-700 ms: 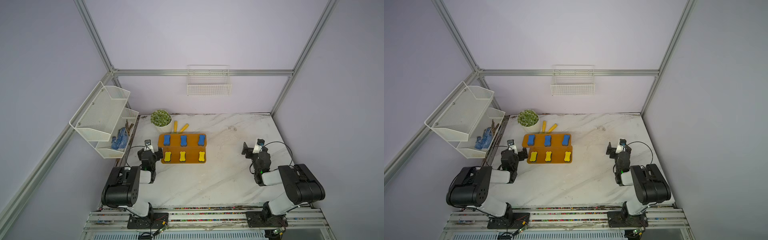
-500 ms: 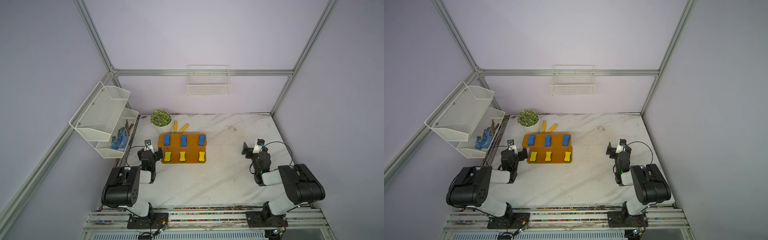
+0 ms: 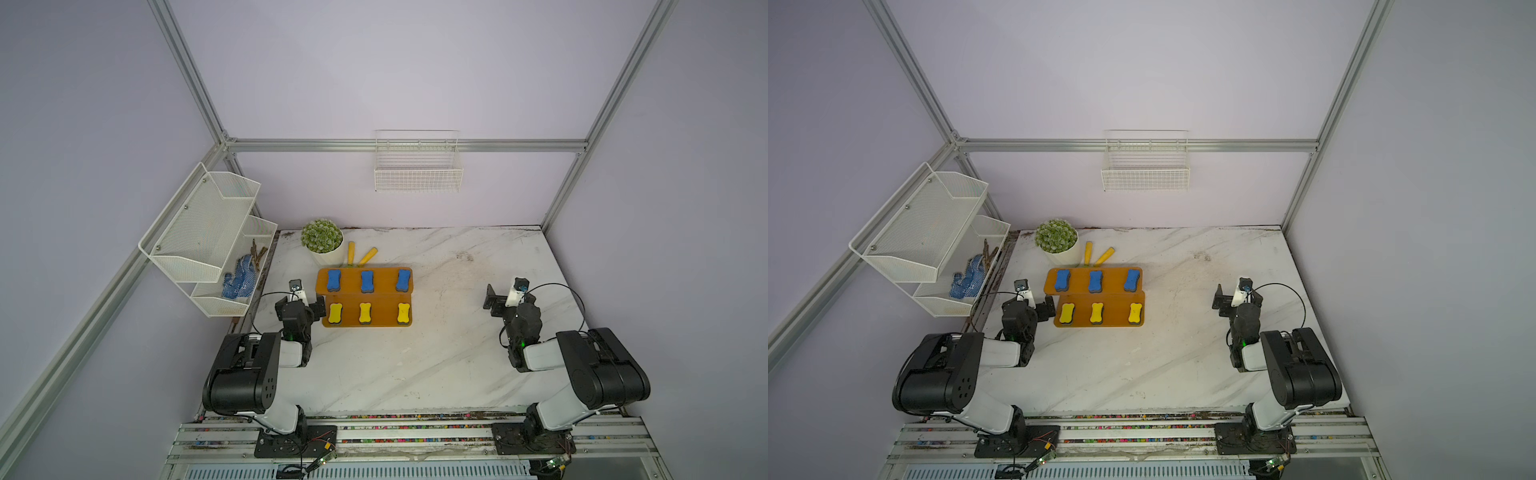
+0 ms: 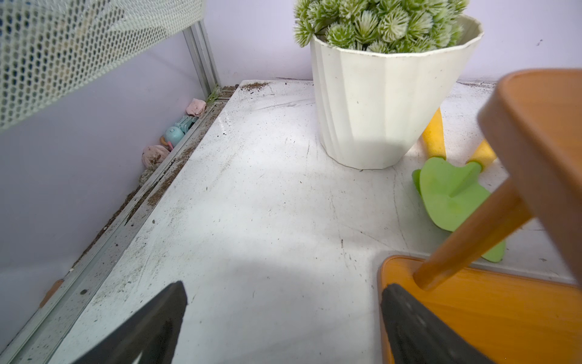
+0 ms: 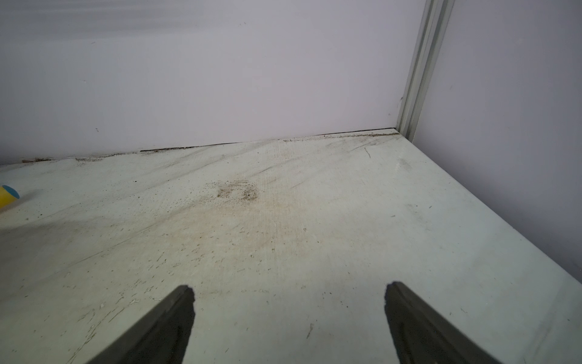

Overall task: Remove the whiteboard erasers from the shelf
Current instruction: Pick up the whiteboard eraser from the shelf.

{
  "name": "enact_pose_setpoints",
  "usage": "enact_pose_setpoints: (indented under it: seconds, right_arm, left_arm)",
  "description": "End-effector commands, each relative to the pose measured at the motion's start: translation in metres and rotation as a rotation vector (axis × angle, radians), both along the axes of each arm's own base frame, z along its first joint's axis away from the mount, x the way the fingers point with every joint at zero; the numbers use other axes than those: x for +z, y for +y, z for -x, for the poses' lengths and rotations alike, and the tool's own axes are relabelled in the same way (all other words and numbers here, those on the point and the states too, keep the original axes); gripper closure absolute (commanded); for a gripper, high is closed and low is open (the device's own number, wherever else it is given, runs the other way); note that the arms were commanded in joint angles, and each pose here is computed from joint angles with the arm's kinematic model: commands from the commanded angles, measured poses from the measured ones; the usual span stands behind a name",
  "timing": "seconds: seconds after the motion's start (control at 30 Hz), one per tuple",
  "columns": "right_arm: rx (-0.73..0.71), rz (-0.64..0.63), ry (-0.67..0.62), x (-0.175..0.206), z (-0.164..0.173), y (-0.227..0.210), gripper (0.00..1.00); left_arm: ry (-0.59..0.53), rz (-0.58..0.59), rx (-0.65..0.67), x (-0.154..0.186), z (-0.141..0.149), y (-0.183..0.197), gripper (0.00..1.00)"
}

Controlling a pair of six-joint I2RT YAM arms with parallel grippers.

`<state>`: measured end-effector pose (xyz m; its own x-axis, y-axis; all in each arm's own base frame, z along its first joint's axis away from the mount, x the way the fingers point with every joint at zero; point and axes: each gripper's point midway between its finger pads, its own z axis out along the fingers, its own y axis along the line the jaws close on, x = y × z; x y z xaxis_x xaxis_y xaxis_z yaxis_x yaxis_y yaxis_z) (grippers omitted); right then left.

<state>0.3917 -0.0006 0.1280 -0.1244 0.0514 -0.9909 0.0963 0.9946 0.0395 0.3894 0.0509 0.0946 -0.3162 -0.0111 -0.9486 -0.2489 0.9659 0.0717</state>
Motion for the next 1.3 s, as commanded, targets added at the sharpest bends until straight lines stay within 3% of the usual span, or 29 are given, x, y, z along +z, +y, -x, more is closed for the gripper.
enact_pose_setpoints:
  seconds: [0.0, 0.13, 0.27, 0.47, 0.6, 0.7, 0.9, 1.1, 1.27]
  right_arm:
    - [-0.013, -0.002, -0.038, 0.010, 0.002, -0.003, 0.01]
    - [-0.062, -0.011, -0.003, 0.037, 0.006, -0.008, 0.01]
    - [-0.047, -0.099, 0.025, 0.075, 0.007, 0.008, 0.01]
    - [0.122, -0.174, 0.087, 0.122, 0.018, 0.106, 0.01]
    - [0.247, -0.205, 0.194, 0.135, 0.026, 0.183, 0.01]
    - [0.310, -0.236, 0.313, 0.132, 0.028, 0.229, 0.04]
    - [0.357, -0.183, 0.401, 0.133, 0.029, 0.290, 0.13]
    - [0.370, -0.117, 0.538, 0.101, 0.018, 0.330, 0.18]
    - [0.332, -0.084, 0.542, 0.099, 0.010, 0.330, 0.19]
  left_arm:
    - [-0.115, 0.020, 0.054, 0.032, 0.006, 0.007, 0.00]
    - [-0.135, 0.044, 0.108, 0.059, 0.022, 0.012, 0.00]
    - [-0.098, 0.033, 0.177, 0.080, 0.042, 0.006, 0.00]
    - [0.018, 0.143, 0.226, 0.119, 0.077, -0.005, 0.00]
    - [0.083, 0.153, 0.257, 0.135, 0.092, -0.001, 0.00]
    - [0.141, 0.128, 0.266, 0.140, 0.085, 0.000, 0.00]
    - [0.292, 0.129, 0.284, 0.136, 0.070, -0.006, 0.00]
    - [0.247, 0.216, 0.207, 0.140, 0.073, -0.020, 0.00]
    - [0.244, 0.256, 0.099, 0.137, 0.074, -0.038, 0.00]
